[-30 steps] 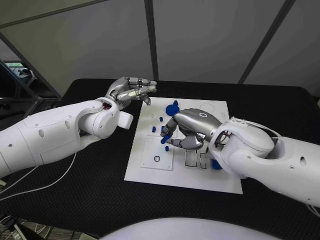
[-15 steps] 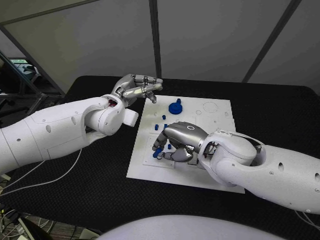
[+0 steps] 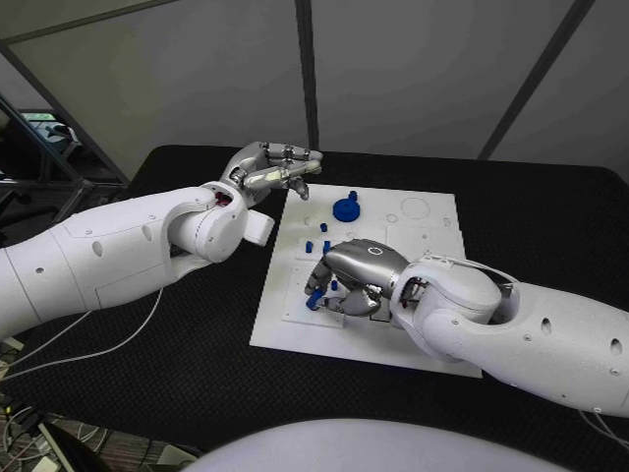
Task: Assemble the parts on the task board
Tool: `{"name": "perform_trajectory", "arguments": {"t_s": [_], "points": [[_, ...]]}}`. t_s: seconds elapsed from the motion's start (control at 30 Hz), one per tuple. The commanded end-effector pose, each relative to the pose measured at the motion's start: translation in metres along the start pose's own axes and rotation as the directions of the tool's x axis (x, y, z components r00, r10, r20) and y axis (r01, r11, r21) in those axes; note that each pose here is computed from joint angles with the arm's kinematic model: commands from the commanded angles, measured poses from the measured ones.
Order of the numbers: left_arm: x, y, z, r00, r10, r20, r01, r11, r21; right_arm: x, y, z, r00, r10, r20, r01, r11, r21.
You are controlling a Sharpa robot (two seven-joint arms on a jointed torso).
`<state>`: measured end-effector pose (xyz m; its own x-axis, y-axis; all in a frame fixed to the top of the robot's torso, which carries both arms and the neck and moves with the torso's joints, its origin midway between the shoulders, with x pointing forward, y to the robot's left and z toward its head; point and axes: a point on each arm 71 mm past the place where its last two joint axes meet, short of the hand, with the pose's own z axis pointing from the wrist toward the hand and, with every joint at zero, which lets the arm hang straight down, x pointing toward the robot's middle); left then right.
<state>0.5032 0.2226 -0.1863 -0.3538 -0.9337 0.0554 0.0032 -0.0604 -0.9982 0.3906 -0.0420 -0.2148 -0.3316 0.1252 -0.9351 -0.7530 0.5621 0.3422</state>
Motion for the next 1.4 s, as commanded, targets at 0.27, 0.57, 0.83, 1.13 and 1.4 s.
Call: {"name": "perform_trajectory", "arguments": {"t_s": [0.27,0.57,0.83,1.13,1.4], "points": [[0.0018,-0.0011,0.0010,1.000,-0.006,-0.013,0.006,1.000,0.006,0.0055,0.0017,0.0022,0.995,-0.060,-0.074,0.061,0.998,0.005],[0.0018,-0.0010,0.0010,1.000,-0.007,-0.014,0.007,1.000,0.005,0.0050,-0.0008,0.0041,0.993,-0.106,-0.057,0.109,0.992,0.057],[0.0011,-0.0008,0.0011,1.000,-0.006,-0.013,0.006,1.000,0.004,0.0043,0.0001,0.0035,0.991,-0.123,-0.047,0.126,0.990,0.066],[0.0012,-0.0003,0.0015,1.000,-0.007,-0.015,0.007,1.000,0.001,0.0039,0.0010,0.0019,0.992,-0.125,-0.031,0.127,0.990,0.063],[0.0022,0.0001,0.0023,1.000,-0.008,-0.017,0.008,1.000,-0.001,0.0065,0.0051,0.0058,0.992,-0.118,-0.053,0.121,0.992,0.045]]}}
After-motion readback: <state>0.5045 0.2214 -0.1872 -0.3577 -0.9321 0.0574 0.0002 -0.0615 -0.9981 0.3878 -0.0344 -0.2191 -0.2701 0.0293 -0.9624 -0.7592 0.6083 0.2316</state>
